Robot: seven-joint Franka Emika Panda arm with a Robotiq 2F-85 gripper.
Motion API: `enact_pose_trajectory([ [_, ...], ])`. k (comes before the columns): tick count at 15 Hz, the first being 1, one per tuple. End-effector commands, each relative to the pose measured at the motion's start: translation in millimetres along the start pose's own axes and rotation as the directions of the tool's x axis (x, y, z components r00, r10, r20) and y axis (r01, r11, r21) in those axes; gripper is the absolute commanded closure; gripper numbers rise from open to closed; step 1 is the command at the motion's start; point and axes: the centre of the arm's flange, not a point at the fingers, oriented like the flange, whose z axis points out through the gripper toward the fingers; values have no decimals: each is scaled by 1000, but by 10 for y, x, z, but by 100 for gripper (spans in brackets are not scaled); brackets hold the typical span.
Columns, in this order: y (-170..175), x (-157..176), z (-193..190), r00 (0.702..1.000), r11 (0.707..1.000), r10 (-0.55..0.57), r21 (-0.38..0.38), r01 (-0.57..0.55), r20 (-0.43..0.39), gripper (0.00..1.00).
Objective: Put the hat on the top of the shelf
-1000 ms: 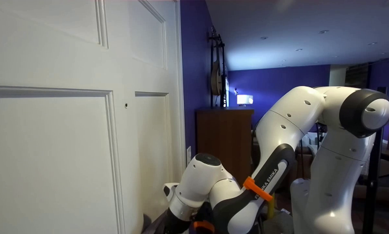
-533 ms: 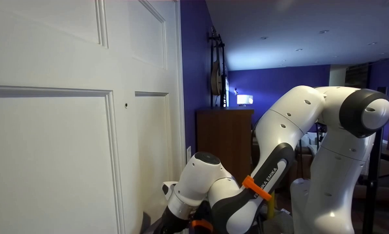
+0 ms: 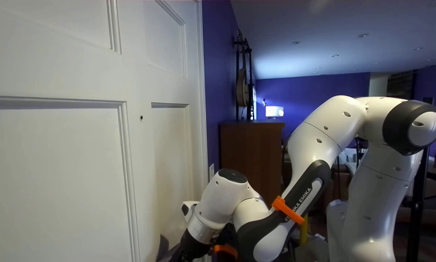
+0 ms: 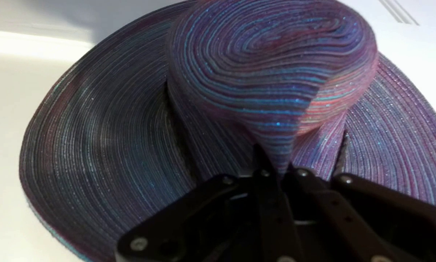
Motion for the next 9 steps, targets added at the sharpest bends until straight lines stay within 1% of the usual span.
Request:
enact_pose_trajectory([
  [1, -31, 124, -151, 999, 999, 7, -33, -8, -38, 99],
  [5, -46, 168, -293, 999, 999, 13, -49, -15, -44, 99],
  [9, -56, 231, -458, 999, 997, 33, -67, -35, -28, 99],
])
